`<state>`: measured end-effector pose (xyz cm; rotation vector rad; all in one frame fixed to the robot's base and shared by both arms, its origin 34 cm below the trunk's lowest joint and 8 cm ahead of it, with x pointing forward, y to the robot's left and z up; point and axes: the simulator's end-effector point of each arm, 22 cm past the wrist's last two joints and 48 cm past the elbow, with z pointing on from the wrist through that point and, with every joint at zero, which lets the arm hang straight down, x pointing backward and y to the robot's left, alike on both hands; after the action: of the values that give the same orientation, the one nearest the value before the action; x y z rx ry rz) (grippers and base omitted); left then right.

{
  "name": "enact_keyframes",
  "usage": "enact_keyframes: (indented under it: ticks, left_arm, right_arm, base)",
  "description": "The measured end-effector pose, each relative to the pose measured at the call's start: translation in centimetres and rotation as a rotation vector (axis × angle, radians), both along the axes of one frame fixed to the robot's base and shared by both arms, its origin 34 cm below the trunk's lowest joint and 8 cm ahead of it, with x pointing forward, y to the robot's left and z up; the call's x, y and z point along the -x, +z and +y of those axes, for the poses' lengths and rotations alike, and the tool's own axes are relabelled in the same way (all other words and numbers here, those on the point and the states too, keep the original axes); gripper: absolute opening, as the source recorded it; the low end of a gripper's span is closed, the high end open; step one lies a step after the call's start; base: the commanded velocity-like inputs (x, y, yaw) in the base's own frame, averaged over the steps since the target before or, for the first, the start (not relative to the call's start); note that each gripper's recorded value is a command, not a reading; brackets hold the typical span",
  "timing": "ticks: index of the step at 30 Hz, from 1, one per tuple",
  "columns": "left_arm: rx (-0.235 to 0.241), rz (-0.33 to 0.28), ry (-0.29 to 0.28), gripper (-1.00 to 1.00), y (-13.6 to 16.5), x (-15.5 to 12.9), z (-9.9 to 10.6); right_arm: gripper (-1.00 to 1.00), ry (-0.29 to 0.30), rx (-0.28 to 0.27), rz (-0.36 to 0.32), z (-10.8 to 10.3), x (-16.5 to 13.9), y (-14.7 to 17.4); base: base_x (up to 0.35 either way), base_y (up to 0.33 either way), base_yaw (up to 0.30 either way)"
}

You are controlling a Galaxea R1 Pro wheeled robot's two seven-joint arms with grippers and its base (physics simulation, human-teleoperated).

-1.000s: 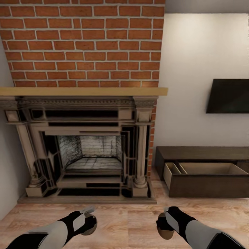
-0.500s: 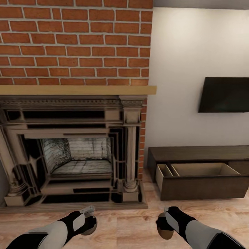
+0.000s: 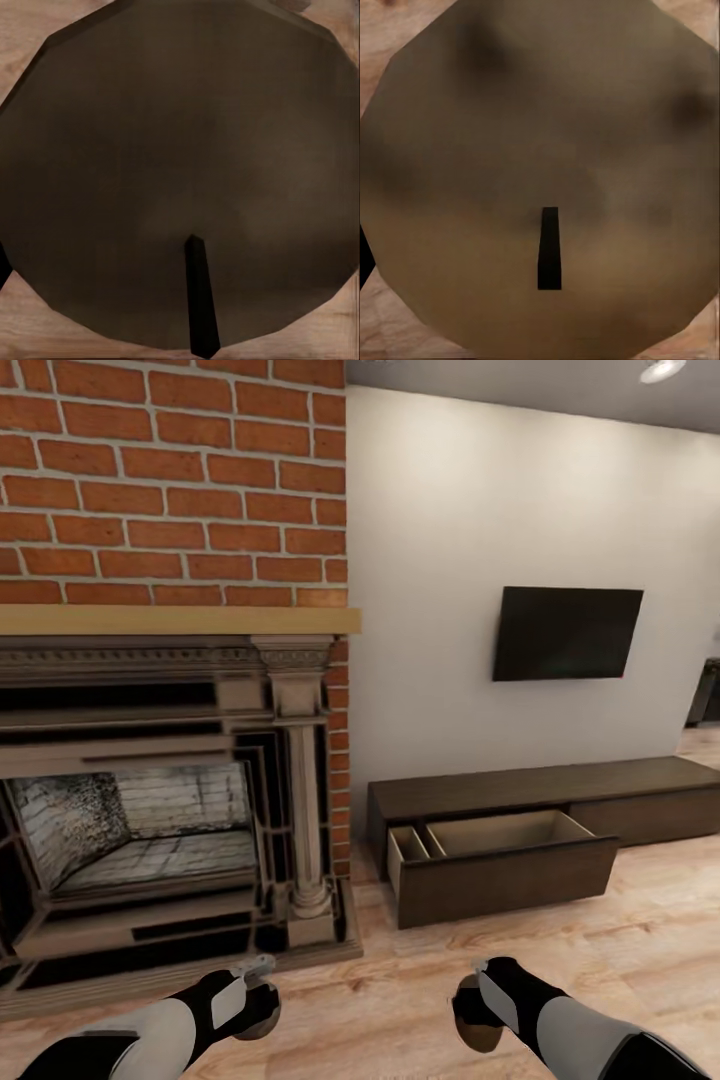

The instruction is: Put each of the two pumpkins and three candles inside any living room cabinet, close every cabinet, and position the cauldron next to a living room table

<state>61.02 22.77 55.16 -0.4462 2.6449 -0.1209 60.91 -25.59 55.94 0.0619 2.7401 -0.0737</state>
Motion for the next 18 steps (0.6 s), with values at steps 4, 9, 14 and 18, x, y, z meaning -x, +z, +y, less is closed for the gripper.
enact_keyframes:
  ticks: [4, 9, 14, 18]
  left_arm:
    - [0.0, 0.0, 0.0, -1.0, 0.0, 0.0, 0.0]
    - [0.0, 0.0, 0.0, -1.0, 0.0, 0.0, -0.01]
    - [0.0, 0.0, 0.0, -1.0, 0.0, 0.01, -0.05]
    - [0.001, 0.002, -0.001, -1.0, -0.1, 0.06, -0.09]
  right_arm:
    - [-1.0, 0.0, 0.0, 0.0, 0.02, 0.0, 0.0]
    - [-1.0, 0.0, 0.0, 0.0, 0.0, 0.0, 0.0]
    - [-1.0, 0.0, 0.0, 0.0, 0.01, 0.01, 0.0]
    - [-1.0, 0.0, 0.001, 0.002, -0.01, 0.05, -0.1]
  base:
    - [-0.151, -0.292, -0.296]
    - [-0.156, -0.289, -0.296]
    - [-0.068, -0.299, -0.295]
    - [-0.006, -0.312, -0.254]
